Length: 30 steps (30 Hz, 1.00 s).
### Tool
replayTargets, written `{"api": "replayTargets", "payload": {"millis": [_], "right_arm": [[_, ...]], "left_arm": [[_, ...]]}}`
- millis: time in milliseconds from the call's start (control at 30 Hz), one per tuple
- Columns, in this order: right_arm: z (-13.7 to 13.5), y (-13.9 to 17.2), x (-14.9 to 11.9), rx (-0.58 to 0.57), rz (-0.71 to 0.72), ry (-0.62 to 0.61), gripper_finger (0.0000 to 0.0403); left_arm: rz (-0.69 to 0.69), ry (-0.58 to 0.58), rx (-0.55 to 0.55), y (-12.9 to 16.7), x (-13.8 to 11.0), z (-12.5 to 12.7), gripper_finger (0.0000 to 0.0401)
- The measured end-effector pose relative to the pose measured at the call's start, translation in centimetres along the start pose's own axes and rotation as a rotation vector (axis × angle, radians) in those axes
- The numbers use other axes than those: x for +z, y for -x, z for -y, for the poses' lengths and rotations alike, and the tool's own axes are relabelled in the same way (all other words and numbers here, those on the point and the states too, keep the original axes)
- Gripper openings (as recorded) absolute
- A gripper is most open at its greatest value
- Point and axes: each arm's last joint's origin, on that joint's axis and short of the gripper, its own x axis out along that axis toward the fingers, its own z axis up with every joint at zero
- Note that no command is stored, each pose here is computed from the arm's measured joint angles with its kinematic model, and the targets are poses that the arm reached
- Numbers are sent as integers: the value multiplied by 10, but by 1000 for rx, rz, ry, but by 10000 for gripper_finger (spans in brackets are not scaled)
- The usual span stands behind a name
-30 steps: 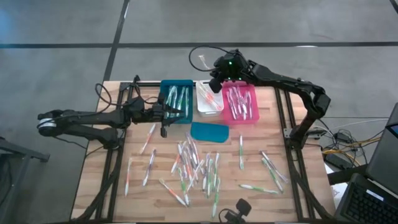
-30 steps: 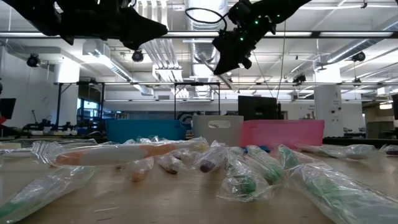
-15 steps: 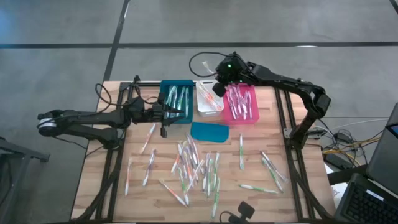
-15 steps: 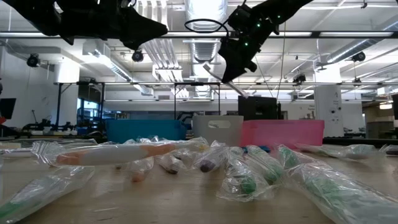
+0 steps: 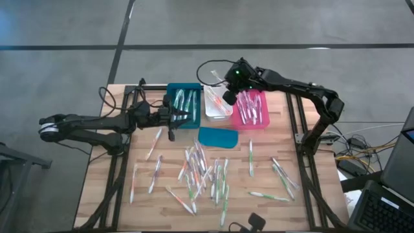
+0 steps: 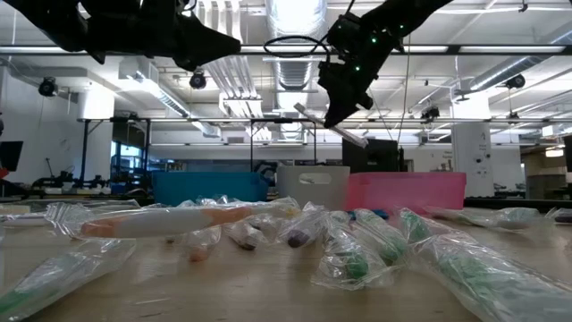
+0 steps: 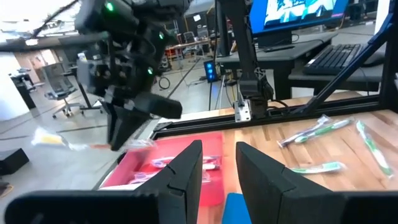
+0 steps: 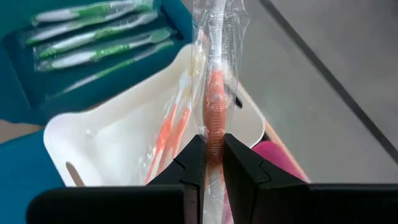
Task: Pick & Place Toothbrushes
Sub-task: Put the orange toothbrush into the white bin
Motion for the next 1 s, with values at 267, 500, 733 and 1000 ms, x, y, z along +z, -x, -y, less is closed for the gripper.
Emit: {"api": "replayTargets", "payload": {"millis": [267, 500, 733, 1000], "right_arm": [[-3, -11, -15, 3, -28, -57, 33], [-11, -12, -16, 17, -4, -137, 33], [-24, -21, -5, 51, 111, -218, 33], [-38, -46, -12, 68, 69, -284, 33]], "left_arm": [[6, 0, 3, 0, 1, 0, 103], [6, 80, -1, 0, 1, 0, 103], [16, 91, 0, 0, 2, 0, 103], [27, 133, -3, 0, 3, 0, 103]]}}
